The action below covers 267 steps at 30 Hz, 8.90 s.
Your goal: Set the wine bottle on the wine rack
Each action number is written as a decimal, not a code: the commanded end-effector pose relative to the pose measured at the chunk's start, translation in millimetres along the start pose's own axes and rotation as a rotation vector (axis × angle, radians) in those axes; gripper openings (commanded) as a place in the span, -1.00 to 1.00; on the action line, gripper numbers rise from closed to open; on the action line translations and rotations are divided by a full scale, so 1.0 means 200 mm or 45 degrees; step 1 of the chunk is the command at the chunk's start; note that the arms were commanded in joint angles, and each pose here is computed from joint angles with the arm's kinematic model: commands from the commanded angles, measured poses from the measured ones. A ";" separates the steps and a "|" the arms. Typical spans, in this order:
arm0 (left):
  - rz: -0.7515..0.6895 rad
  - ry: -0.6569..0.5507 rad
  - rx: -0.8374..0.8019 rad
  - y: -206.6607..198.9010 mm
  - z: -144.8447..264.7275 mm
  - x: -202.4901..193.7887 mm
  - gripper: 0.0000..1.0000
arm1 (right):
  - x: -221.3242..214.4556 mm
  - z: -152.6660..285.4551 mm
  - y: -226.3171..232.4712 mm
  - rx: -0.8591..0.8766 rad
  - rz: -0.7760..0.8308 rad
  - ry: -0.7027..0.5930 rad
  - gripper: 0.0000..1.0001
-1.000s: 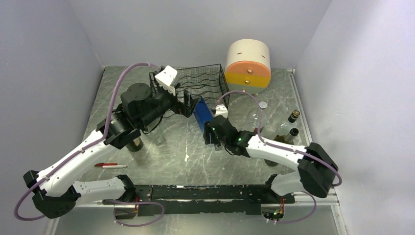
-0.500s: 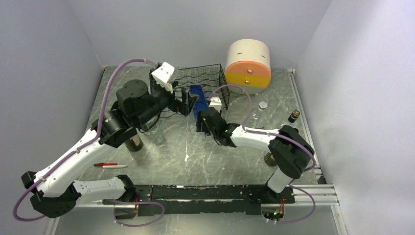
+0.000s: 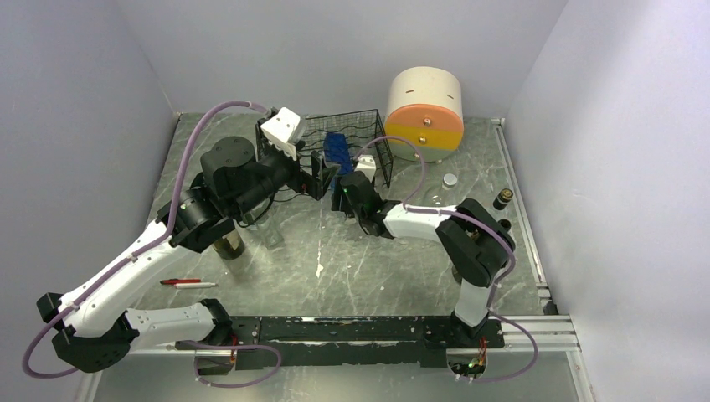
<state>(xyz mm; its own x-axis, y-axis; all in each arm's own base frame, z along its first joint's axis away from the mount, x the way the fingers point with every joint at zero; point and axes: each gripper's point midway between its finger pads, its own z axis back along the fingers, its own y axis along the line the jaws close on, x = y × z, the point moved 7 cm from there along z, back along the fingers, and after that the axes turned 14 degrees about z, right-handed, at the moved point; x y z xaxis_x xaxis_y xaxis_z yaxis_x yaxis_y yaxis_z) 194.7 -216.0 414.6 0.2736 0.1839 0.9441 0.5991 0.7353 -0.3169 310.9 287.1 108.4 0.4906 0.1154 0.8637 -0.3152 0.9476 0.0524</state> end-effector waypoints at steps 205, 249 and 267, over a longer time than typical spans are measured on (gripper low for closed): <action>-1.496 -0.273 -0.502 0.08 -0.31 -0.48 -0.86 | 0.78 1.62 -0.06 0.335 0.414 -0.094 0.71; -1.617 -0.540 -0.336 0.13 -0.23 -0.48 0.96 | 0.54 1.28 -0.08 0.230 0.494 0.097 -1.00; -0.629 -0.424 -0.084 0.20 -0.18 -0.47 0.93 | 0.60 1.30 -0.17 0.053 0.259 -0.119 -1.00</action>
<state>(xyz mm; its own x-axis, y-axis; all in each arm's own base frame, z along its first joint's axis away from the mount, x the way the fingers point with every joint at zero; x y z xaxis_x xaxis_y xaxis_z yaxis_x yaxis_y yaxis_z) 220.5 -234.8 283.9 -0.5080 -0.2330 0.8292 0.6240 0.5641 0.5408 160.8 190.4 326.8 0.3753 0.4047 0.8339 -0.5132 0.8399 -0.1766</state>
